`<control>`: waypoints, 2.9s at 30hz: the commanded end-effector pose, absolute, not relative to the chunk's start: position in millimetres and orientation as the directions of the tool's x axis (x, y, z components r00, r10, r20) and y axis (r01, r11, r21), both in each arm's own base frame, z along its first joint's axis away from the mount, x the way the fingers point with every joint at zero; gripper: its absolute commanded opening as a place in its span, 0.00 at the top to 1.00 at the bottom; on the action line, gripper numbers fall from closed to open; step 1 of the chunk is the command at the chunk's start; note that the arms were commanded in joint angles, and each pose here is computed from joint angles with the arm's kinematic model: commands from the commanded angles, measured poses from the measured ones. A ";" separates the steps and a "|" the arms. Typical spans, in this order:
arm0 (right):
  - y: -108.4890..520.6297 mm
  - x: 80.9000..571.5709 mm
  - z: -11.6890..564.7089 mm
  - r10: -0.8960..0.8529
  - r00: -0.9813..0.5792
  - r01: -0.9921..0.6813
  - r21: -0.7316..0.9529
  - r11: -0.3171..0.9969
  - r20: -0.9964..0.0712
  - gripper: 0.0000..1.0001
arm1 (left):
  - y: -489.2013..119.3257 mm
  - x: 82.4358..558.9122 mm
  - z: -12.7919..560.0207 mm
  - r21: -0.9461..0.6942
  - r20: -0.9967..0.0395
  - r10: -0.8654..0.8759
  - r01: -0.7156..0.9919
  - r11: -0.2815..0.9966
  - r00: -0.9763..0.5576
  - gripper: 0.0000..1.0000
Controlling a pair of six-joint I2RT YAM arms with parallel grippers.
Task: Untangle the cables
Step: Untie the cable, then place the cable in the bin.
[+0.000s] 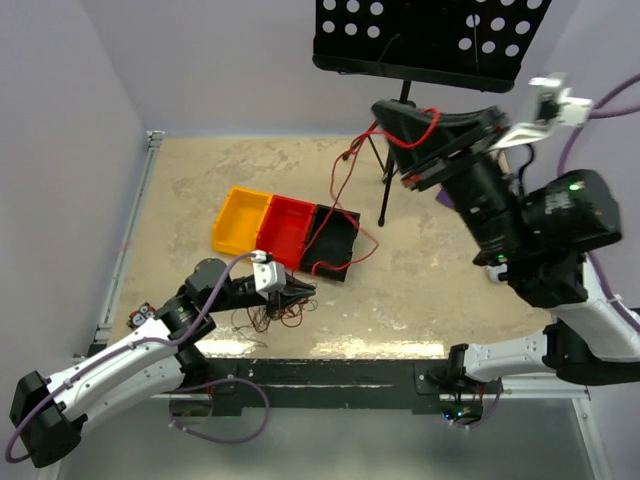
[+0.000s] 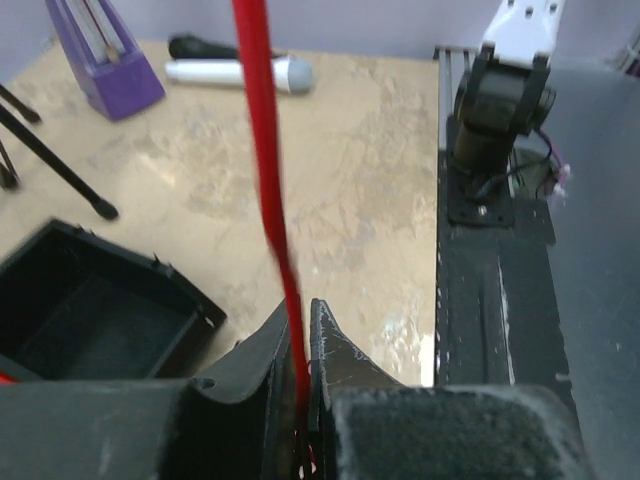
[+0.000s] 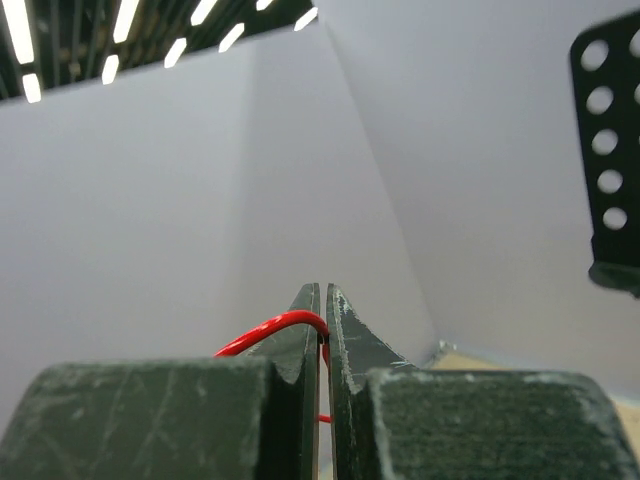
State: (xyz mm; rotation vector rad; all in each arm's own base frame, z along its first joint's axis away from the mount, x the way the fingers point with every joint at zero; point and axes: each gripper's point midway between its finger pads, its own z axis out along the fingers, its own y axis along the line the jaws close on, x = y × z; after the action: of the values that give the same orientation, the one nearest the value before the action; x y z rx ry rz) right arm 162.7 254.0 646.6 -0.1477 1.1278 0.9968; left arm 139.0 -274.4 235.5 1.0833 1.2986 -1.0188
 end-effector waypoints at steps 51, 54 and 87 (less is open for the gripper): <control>296.1 316.3 502.6 0.322 0.146 -0.323 0.262 0.909 -0.936 1.00 | -124.3 245.9 438.3 0.252 -0.921 0.148 0.261 0.932 0.360 0.00; 289.6 331.2 485.8 0.303 0.132 -0.297 0.254 0.920 -0.944 1.00 | -123.6 245.8 437.1 0.241 -0.923 0.139 0.259 0.935 0.359 0.00; 204.6 383.9 357.6 0.271 0.035 -0.019 0.271 0.962 -0.962 1.00 | -130.7 245.3 422.8 0.199 -0.936 0.087 0.310 0.930 0.342 0.00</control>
State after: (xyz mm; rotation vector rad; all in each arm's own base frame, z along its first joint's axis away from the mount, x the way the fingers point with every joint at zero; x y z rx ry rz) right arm 389.3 221.2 345.0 0.1230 1.5655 0.2133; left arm 247.3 -132.8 413.1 0.3886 1.2588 -0.1410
